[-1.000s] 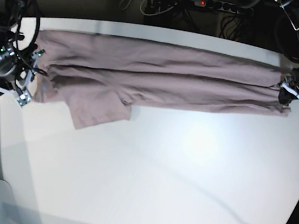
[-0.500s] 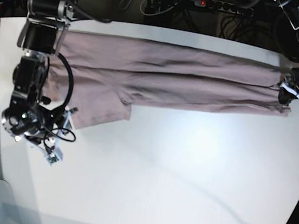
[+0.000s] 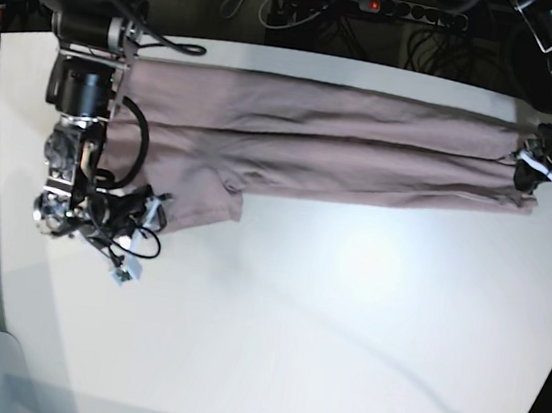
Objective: Layout the t-shirt on the table in an organized manner, then fold the t-shirt properly
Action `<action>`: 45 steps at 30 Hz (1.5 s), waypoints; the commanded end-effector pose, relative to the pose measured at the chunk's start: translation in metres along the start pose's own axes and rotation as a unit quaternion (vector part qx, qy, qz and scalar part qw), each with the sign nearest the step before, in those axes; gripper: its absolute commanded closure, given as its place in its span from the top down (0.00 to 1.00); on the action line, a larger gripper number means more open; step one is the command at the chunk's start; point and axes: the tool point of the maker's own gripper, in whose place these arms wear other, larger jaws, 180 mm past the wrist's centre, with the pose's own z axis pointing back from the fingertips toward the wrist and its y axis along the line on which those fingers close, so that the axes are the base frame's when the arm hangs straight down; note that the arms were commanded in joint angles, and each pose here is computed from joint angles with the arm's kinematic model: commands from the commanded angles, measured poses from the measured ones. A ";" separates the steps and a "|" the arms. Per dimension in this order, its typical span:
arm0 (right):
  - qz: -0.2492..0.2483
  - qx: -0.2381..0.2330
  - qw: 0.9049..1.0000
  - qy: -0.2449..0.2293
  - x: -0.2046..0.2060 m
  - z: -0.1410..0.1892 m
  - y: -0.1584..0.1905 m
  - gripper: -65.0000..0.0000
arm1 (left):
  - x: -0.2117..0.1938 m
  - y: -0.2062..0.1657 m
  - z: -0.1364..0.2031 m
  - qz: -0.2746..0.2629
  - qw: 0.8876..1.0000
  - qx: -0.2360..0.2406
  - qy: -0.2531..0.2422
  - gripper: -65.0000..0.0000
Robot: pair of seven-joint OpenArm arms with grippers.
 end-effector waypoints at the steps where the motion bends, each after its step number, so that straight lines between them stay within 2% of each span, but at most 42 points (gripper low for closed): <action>1: 0.002 -0.006 1.000 -0.015 0.013 0.005 -0.005 0.36 | -0.013 0.008 0.003 -0.010 0.999 0.016 0.037 0.01; 4: 0.001 -0.006 1.000 -0.011 0.010 0.005 -0.005 0.03 | -0.013 0.008 0.003 -0.010 0.999 0.016 0.037 0.01; 5: 0.001 -0.006 1.000 -0.008 0.009 0.004 -0.005 0.00 | -0.013 0.008 0.003 -0.010 0.999 0.016 0.037 0.01; 8: 0.008 -0.017 1.000 -0.006 0.013 0.012 -0.010 0.00 | -0.013 0.008 0.003 -0.010 0.999 0.016 0.037 0.01; 11: 0.030 -0.063 0.998 -0.010 0.021 0.042 -0.022 0.00 | -0.013 0.008 0.003 -0.010 0.999 0.016 0.037 0.01; 14: 0.056 -0.132 0.989 -0.021 0.029 0.092 -0.033 0.00 | -0.013 0.008 0.003 -0.010 0.999 0.016 0.037 0.01; 17: 0.075 -0.188 0.979 -0.008 0.020 0.134 -0.031 0.00 | -0.012 0.008 0.003 -0.010 0.999 0.016 0.036 0.01; 21: 0.076 -0.224 0.971 0.023 -0.017 0.165 -0.021 0.00 | -0.010 0.007 0.002 -0.011 0.999 0.015 0.034 0.01; 26: 0.059 -0.211 0.973 0.078 -0.075 0.162 -0.009 0.00 | -0.009 0.007 0.002 -0.011 0.999 0.015 0.033 0.01; 33: 0.041 -0.208 0.968 0.132 -0.125 0.166 -0.010 0.00 | -0.009 0.007 0.002 -0.011 0.999 0.015 0.033 0.01; 39: 0.050 -0.180 0.975 0.121 -0.141 0.152 0.002 0.00 | -0.009 0.008 0.002 -0.010 0.999 0.015 0.032 0.01; 45: 0.027 -0.133 0.981 0.140 -0.170 0.122 0.011 0.00 | -0.009 0.008 0.002 -0.010 0.999 0.015 0.032 0.02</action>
